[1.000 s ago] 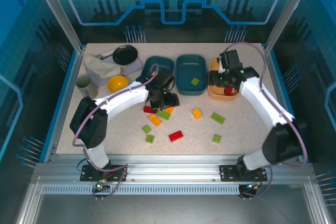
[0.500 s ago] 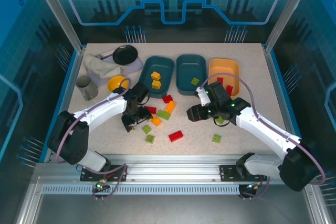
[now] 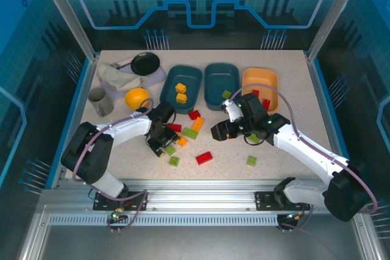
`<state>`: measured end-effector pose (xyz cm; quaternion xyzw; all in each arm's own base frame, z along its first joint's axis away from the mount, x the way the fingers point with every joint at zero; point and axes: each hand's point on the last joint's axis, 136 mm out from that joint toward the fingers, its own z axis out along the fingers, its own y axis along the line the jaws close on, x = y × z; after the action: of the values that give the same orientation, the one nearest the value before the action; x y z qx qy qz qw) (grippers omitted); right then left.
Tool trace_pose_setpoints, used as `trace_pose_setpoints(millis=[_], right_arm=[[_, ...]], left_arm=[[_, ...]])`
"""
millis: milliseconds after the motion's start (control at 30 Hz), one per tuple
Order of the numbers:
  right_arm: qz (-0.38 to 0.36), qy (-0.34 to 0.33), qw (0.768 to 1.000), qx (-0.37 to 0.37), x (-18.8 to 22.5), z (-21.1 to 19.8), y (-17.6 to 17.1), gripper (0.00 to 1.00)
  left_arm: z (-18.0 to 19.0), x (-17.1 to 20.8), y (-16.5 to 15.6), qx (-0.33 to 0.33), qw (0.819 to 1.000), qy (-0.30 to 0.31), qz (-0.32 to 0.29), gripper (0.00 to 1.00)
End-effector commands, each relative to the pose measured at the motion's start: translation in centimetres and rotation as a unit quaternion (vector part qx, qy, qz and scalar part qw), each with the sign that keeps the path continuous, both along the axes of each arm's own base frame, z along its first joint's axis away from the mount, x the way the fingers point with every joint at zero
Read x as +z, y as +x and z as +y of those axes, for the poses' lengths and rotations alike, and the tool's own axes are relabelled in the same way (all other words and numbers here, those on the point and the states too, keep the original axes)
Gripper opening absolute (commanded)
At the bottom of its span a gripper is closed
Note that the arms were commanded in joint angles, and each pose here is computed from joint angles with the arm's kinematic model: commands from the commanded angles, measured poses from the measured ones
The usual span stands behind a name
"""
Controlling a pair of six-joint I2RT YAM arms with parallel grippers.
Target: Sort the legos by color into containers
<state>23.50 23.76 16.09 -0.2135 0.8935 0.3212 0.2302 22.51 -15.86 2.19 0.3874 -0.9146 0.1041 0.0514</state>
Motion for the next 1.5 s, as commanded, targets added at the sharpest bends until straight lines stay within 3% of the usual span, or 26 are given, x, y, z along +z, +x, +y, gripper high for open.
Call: trace_pose_setpoints(millis=[0, 167, 367, 467, 567, 733, 900, 1133, 1467], right_arm=[[0.008, 0.013, 1.0, 0.015, 0.1, 0.8, -0.5, 0.66], [0.012, 0.009, 1.0, 0.012, -0.2, 0.9, -0.3, 0.66], [0.015, 0.006, 1.0, 0.009, -0.4, 1.0, 0.0, 0.65], [0.014, 0.008, 1.0, 0.004, -0.4, 0.9, 0.2, 0.65], [-0.009, 0.029, 0.999, -0.014, 2.3, 1.1, 1.5, 0.65], [-0.064, 0.095, 0.984, -0.133, 6.9, -2.0, 5.8, 0.66], [-0.102, 0.13, 0.951, -0.261, 8.9, -6.6, 10.2, 0.69], [-0.079, 0.145, 0.908, -0.386, 8.3, -11.9, 14.4, 0.69], [-0.055, 0.124, 0.904, -0.406, 7.8, -13.1, 15.6, 0.69]], left_arm=[[0.1, -0.8, -0.9, 0.013, 1.0, -0.001, 0.02, 0.59], [0.2, -1.4, -0.9, 0.012, 1.0, 0.001, 0.021, 0.55], [0.0, -1.9, -0.4, 0.008, 1.0, 0.003, 0.017, 0.37], [0.1, -0.9, 0.2, 0.004, 1.0, 0.006, 0.0, 0.32], [0.4, 1.6, 1.5, -0.016, 0.999, 0.021, -0.033, 0.3], [-1.2, 8.9, 6.6, -0.094, 0.986, 0.038, -0.131, 0.3], [-5.4, 12.3, 12.6, -0.163, 0.967, 0.025, -0.194, 0.29], [-12.2, 13.2, 20.5, -0.223, 0.942, 0.004, -0.249, 0.28], [-17.5, 9.5, 27.1, -0.241, 0.93, -0.009, -0.279, 0.29]])
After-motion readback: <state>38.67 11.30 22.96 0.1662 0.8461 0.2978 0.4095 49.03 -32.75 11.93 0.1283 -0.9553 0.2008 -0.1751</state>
